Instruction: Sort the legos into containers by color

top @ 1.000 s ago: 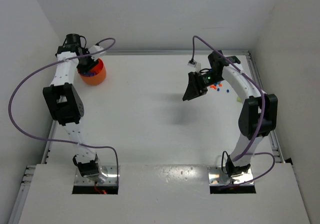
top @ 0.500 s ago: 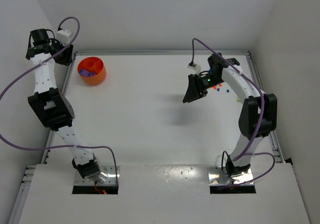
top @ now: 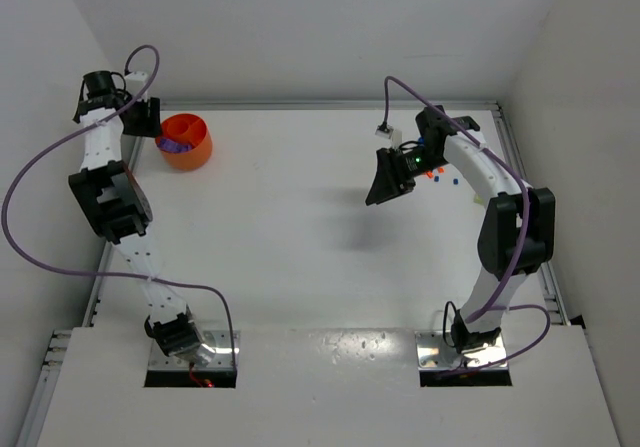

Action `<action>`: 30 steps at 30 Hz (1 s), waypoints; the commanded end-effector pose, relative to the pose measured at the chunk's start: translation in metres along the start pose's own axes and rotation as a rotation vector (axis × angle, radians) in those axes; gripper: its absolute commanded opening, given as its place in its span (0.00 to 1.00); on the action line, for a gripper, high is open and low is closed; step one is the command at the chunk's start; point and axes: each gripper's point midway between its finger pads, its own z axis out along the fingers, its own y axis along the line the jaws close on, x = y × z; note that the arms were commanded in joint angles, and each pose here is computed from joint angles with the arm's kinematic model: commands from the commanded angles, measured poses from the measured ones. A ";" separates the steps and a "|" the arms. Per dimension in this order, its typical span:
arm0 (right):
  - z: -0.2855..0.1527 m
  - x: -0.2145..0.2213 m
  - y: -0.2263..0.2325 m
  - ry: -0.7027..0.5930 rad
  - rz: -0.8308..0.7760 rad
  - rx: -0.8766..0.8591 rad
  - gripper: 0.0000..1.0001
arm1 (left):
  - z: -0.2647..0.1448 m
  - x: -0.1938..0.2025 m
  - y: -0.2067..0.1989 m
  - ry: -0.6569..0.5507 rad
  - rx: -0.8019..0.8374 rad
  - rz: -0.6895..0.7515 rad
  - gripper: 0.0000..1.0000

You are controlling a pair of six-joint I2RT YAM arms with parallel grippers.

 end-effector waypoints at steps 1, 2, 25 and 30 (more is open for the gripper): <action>-0.008 -0.006 0.009 -0.035 -0.048 0.005 0.58 | -0.006 -0.024 0.006 -0.058 -0.041 -0.011 0.66; -0.008 -0.006 0.009 -0.035 -0.048 0.005 0.58 | -0.001 -0.020 0.006 -0.049 -0.037 -0.014 0.66; -0.006 -0.005 0.007 -0.030 -0.031 0.004 0.58 | -0.002 0.032 -0.037 0.040 0.117 0.045 0.65; -0.006 -0.005 0.007 -0.030 -0.031 0.004 0.58 | -0.016 0.027 -0.050 0.011 0.159 0.047 0.65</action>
